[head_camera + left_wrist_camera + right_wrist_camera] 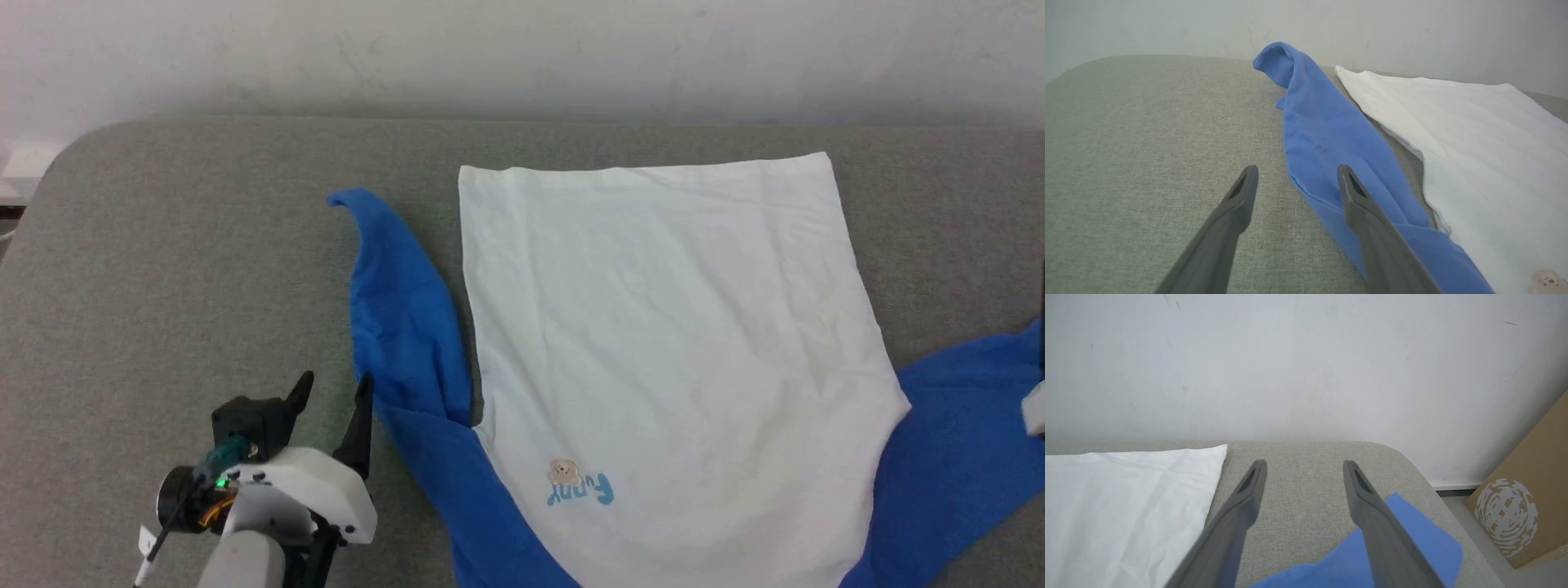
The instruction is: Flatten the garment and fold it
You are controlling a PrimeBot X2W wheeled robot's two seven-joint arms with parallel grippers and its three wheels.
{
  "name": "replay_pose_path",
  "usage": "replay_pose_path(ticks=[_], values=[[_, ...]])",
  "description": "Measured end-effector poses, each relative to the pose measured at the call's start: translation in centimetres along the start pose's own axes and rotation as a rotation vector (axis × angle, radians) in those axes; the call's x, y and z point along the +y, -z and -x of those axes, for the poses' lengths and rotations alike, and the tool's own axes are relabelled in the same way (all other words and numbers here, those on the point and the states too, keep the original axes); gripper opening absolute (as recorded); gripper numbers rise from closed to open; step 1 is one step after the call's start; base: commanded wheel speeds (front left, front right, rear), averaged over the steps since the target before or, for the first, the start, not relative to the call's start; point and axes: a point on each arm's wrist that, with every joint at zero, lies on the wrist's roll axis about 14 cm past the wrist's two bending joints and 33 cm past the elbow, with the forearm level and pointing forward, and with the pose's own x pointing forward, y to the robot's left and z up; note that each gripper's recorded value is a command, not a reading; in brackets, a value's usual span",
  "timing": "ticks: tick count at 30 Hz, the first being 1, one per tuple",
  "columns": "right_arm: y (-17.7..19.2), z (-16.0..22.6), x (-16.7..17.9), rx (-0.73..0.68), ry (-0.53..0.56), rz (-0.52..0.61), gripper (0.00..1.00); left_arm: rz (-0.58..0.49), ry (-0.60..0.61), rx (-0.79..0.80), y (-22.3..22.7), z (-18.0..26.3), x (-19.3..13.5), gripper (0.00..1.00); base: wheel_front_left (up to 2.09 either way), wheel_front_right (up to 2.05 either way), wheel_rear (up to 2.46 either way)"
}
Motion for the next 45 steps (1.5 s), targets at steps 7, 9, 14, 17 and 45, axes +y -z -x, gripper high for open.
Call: replay_pose_path(ticks=[7, 9, 14, 17, 45], values=[[1.1, 3.8, 2.9, 0.02, -0.026, -0.076, 1.0, -0.011, 0.05, 0.227, 1.9, -2.6, -1.1, 1.0, 0.0, 0.0, 0.0], [1.6, 4.4, 3.3, 0.041, -0.031, -0.083, 1.0, -0.02, 0.036, 0.269, 2.3, -3.2, -0.8, 1.0, 0.0, 0.0, 0.0], [2.3, 5.1, 3.3, 0.07, -0.016, -0.096, 1.0, -0.048, -0.007, 0.355, 3.2, -4.4, 0.1, 1.0, 0.0, 0.0, 0.0], [2.8, 5.1, 3.0, 0.087, -0.006, -0.096, 1.0, -0.046, 0.004, 0.398, 4.1, -4.7, -0.2, 1.0, 0.0, 0.0, 0.0], [2.5, 5.7, 5.6, 0.096, -0.069, -0.132, 1.0, -0.147, -0.093, 0.025, -6.2, -2.2, 1.9, 0.0, 0.0, 0.0, 0.0]])
